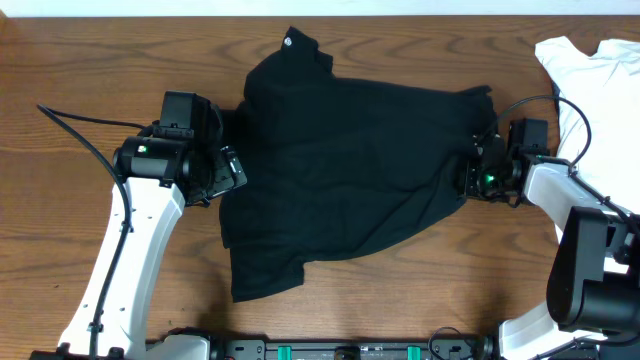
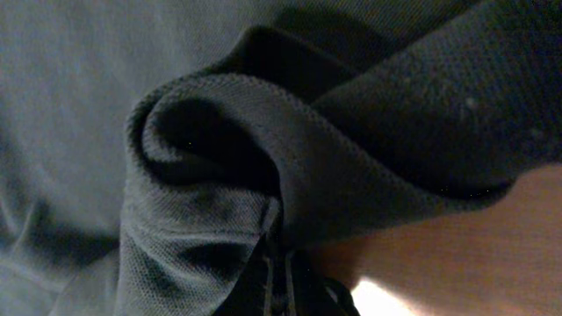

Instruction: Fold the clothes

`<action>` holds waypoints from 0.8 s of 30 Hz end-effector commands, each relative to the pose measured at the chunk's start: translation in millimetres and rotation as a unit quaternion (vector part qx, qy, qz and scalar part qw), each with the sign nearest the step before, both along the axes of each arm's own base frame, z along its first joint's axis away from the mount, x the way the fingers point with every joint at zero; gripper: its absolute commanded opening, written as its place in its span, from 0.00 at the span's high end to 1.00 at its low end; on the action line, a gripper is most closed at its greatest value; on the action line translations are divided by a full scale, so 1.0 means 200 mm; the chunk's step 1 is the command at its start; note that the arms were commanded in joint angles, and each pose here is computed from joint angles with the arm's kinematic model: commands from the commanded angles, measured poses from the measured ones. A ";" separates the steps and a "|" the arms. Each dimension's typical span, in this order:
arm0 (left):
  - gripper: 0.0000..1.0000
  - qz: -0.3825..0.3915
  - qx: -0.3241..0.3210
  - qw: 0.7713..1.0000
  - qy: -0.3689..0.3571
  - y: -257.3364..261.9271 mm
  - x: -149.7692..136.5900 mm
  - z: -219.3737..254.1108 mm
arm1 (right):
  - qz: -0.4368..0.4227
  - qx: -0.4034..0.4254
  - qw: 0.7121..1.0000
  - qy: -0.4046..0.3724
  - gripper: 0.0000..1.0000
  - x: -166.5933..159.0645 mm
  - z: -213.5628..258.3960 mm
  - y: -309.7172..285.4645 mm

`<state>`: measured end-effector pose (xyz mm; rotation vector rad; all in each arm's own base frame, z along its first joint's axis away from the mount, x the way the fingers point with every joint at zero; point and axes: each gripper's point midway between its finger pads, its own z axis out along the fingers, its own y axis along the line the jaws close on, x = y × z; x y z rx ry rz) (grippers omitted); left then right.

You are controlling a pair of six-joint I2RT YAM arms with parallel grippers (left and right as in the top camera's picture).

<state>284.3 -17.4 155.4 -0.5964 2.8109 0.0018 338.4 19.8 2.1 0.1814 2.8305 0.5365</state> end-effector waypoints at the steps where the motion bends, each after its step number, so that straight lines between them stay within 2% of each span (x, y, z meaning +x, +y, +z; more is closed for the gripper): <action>1: 0.03 0.007 0.003 1.000 -0.001 0.01 0.00 0.01 | 0.003 -0.004 1.000 -0.011 0.99 0.06 0.10 0.00; 7: 0.04 0.007 0.002 1.000 -0.001 0.01 0.00 0.01 | -0.039 -0.046 0.998 0.013 0.99 0.01 0.24 -0.09; 14: 0.04 0.007 0.002 1.000 -0.003 0.01 0.01 0.01 | -0.105 -0.086 0.985 0.102 0.98 -0.18 0.21 -0.17; 19: 0.04 0.007 0.002 1.000 -0.003 0.01 0.01 0.01 | -0.105 -0.089 0.984 0.112 0.89 -0.21 0.20 -0.17; 24: 0.04 0.007 0.002 1.000 -0.003 0.01 0.01 0.01 | -0.105 -0.088 0.984 0.116 0.86 -0.22 0.20 -0.17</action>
